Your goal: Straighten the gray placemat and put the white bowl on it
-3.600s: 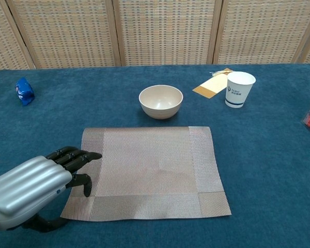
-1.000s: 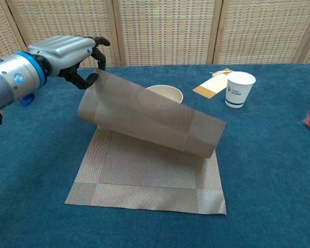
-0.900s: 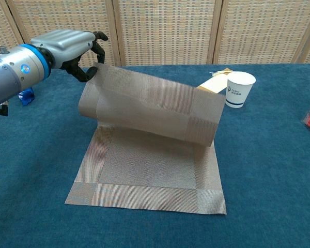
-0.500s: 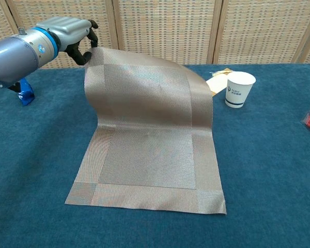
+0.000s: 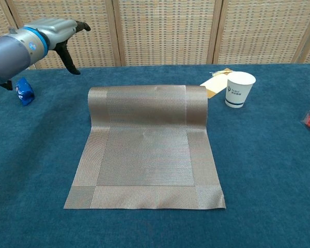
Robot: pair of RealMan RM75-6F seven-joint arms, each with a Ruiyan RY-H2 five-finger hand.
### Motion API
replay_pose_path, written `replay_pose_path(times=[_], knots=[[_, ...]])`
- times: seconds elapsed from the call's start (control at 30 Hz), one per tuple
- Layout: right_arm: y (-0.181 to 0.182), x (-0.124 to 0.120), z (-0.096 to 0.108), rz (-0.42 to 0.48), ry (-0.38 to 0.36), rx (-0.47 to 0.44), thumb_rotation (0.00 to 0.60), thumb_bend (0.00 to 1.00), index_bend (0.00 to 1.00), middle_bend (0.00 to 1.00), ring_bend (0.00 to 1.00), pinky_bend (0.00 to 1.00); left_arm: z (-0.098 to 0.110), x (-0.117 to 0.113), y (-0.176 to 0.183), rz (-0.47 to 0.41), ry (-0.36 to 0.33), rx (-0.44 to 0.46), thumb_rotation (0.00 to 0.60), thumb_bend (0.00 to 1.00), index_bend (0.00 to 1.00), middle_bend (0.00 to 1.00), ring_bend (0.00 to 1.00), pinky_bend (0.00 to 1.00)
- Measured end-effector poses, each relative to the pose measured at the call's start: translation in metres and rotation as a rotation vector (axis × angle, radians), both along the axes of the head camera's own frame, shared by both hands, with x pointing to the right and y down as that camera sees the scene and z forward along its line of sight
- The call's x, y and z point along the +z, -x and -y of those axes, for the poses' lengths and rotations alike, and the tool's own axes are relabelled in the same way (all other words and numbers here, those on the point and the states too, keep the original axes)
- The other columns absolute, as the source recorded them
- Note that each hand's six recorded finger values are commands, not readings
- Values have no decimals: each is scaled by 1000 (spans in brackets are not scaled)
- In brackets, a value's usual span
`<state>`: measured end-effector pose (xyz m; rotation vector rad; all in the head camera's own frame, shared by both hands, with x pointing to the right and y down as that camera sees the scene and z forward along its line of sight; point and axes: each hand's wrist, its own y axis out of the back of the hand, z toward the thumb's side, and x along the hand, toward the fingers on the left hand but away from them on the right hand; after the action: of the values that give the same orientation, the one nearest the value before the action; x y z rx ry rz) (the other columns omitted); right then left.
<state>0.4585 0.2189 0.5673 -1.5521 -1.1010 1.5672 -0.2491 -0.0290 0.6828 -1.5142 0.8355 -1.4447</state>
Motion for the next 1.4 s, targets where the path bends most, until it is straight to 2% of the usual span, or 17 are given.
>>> replay_pose_path(times=[0.17, 0.27, 0.47, 0.7, 0.77, 0.97, 1.0, 1.1, 1.2, 1.4], knots=[[5, 3, -2, -2, 10, -19, 600, 43, 101, 0, 0, 0, -16, -19, 26, -39, -37, 10, 600, 125, 0, 0, 0, 0], [9, 4, -4, 1, 14, -33, 600, 43, 101, 0, 0, 0, -33, -31, 45, -65, -52, 5, 600, 125, 0, 0, 0, 0], [17, 5, -9, 9, 25, -58, 600, 43, 101, 0, 0, 0, -82, -56, 93, -82, -80, -4, 600, 126, 0, 0, 0, 0], [27, 7, -15, 18, 40, -85, 600, 42, 102, 0, 0, 0, -142, -72, 136, -62, -34, -40, 600, 128, 0, 0, 0, 0], [30, 7, -16, 23, 43, -96, 600, 42, 105, 0, 0, 0, -154, -76, 142, -59, -32, -47, 600, 129, 0, 0, 0, 0], [42, 12, -23, 39, 68, -145, 600, 42, 140, 0, 0, 0, -211, -101, 174, -53, -63, -87, 600, 130, 0, 0, 0, 0], [44, 13, -23, 42, 70, -154, 600, 42, 148, 0, 0, 0, -226, -108, 182, -50, -72, -99, 600, 130, 0, 0, 0, 0], [51, 15, -25, 56, 67, -177, 600, 42, 181, 0, 0, 0, -248, -118, 190, -43, -86, -103, 600, 131, 0, 0, 0, 0], [61, 15, -25, 85, 49, -206, 600, 42, 205, 0, 0, 0, -261, -124, 196, -38, -104, -98, 600, 133, 0, 0, 0, 0], [96, 19, -24, 168, 32, -269, 600, 39, 229, 0, 0, 0, -268, -128, 201, -46, -116, -107, 600, 133, 0, 0, 0, 0]])
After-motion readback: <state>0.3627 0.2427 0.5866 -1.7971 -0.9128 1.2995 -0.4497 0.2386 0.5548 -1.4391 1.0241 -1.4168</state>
